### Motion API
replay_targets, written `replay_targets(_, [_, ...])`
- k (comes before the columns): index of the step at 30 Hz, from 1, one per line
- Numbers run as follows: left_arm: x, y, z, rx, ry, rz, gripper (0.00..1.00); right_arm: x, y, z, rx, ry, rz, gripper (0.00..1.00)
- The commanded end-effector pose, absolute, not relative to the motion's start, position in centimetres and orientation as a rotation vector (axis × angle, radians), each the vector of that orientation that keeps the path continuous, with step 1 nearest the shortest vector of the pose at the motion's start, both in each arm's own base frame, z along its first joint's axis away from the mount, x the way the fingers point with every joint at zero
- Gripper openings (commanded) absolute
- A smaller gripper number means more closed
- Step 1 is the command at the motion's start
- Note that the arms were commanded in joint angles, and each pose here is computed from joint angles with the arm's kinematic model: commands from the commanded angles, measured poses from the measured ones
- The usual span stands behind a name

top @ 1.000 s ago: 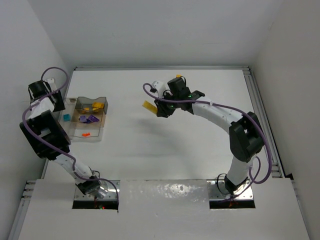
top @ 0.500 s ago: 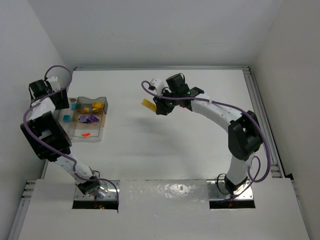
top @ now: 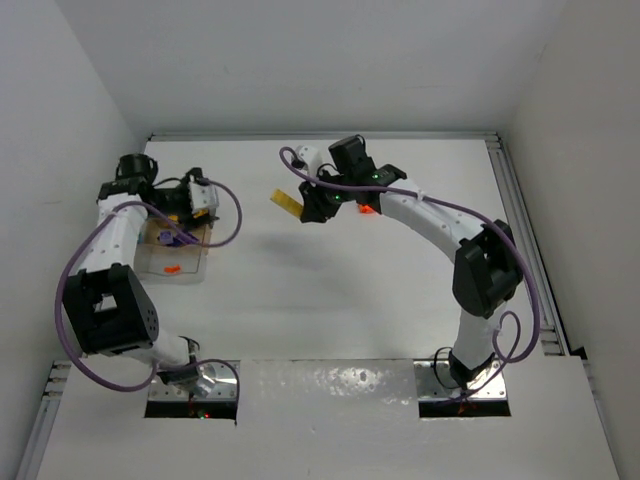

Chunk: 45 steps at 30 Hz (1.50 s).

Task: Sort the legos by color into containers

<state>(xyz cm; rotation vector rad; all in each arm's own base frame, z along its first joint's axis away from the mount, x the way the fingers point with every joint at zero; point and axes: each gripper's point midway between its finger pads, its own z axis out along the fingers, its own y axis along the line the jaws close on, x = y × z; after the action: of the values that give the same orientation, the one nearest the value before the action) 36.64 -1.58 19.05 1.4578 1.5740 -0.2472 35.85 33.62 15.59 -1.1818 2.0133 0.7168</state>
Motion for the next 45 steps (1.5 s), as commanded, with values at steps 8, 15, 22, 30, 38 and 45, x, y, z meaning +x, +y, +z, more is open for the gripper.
replay_targets(8, [36.1, -11.9, 23.6, 1.604, 0.787, 0.149, 0.68, 34.0, 37.0, 18.2, -1.236, 2.034, 0.841, 0.00])
replay_targets(15, [36.6, -13.2, 23.4, 1.664, 0.704, 0.178, 0.67, 33.5, 36.9, 16.8, -1.232, 2.121, 0.817, 0.00])
replay_targets(22, [35.1, -14.6, 22.1, 1.749, 0.600, 0.164, 0.63, 33.5, 37.5, 16.8, -1.203, 2.127, 0.861, 0.00])
replay_targets(30, [34.1, -16.8, 21.0, 1.800, 0.497, 0.143, 0.54, 33.8, 38.2, 16.8, -1.209, 2.109, 0.877, 0.00])
replay_targets(38, [32.5, -17.8, 19.1, 1.865, 0.480, 0.083, 0.11, 34.7, 38.7, 17.4, -1.149, 2.106, 0.868, 0.00])
replay_targets(45, [32.7, -17.3, 19.0, 1.876, 0.533, 0.091, 0.00, 34.8, 38.6, 17.6, -1.128, 2.101, 0.858, 0.00])
